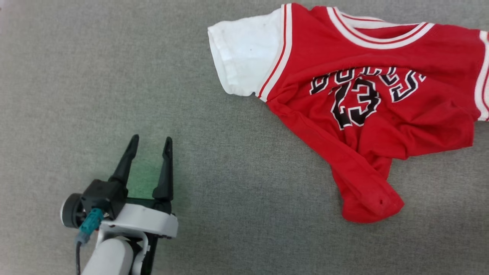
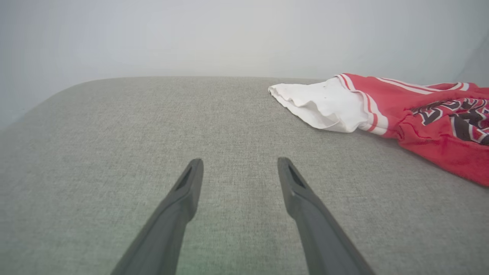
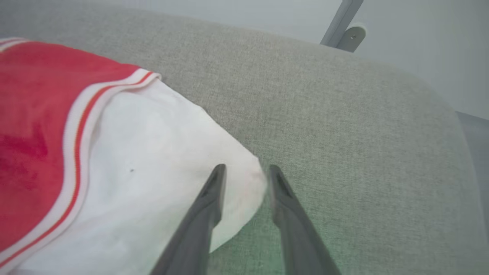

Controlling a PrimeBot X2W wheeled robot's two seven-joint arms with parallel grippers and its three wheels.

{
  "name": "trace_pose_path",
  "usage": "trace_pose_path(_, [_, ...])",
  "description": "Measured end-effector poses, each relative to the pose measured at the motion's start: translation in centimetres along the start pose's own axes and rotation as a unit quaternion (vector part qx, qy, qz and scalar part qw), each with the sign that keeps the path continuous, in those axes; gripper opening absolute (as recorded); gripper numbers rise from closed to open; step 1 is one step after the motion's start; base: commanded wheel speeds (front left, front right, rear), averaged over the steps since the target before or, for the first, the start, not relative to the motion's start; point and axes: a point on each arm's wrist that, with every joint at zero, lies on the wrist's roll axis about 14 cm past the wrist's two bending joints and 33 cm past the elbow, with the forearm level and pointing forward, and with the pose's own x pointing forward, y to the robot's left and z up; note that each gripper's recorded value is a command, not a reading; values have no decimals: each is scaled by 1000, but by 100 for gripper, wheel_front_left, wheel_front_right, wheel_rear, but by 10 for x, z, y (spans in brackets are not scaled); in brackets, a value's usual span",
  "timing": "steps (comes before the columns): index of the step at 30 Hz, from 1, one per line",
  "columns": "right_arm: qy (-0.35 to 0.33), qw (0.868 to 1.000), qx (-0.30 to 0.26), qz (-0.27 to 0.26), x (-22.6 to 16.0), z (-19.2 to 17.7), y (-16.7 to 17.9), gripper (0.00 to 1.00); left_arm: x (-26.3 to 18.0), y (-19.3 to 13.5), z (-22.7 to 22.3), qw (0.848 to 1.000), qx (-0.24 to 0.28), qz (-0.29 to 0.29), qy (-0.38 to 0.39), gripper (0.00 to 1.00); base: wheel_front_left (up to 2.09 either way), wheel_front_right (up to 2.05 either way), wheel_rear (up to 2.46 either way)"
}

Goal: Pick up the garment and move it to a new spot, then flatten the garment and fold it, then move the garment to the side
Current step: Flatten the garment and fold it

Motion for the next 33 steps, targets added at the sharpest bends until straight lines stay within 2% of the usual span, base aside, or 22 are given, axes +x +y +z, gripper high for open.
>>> trace_pose_path(6, [-79, 997, 5, -18, -25, 4, -13, 100, -1, 4, 23, 999, 39, -23, -24, 100, 0, 0, 0])
trace_pose_path(11, [-191, 981, 32, -1, -52, 23, 0, 100, 18, -5, 58, 991, 99, -78, -52, 100, 0, 0, 0])
trace_pose_path(14, [-240, 966, 87, 35, -64, 33, 30, 100, 37, -14, 80, 982, 131, -116, -64, 100, 0, 0, 0])
trace_pose_path(17, [-314, 935, 153, 54, -89, 53, 50, 100, 61, -23, 93, 973, 165, -152, -62, 100, 0, 0, 0])
trace_pose_path(21, [-330, 920, 203, 65, -116, 20, 90, 100, 95, -33, 84, 966, 184, -180, -14, 100, 0, 0, 0])
trace_pose_path(24, [-341, 912, 215, 69, -133, 11, 110, 100, 124, -40, 78, 963, 189, -189, 28, 100, 0, 0, 0])
trace_pose_path(29, [-340, 917, 205, 42, -151, -5, 106, 100, 162, -68, 60, 955, 157, -219, 124, 100, 0, 0, 0])
trace_pose_path(33, [-344, 916, 206, 17, -161, -9, 94, 100, 183, -90, 43, 938, 129, -239, 217, 100, 0, 0, 0])
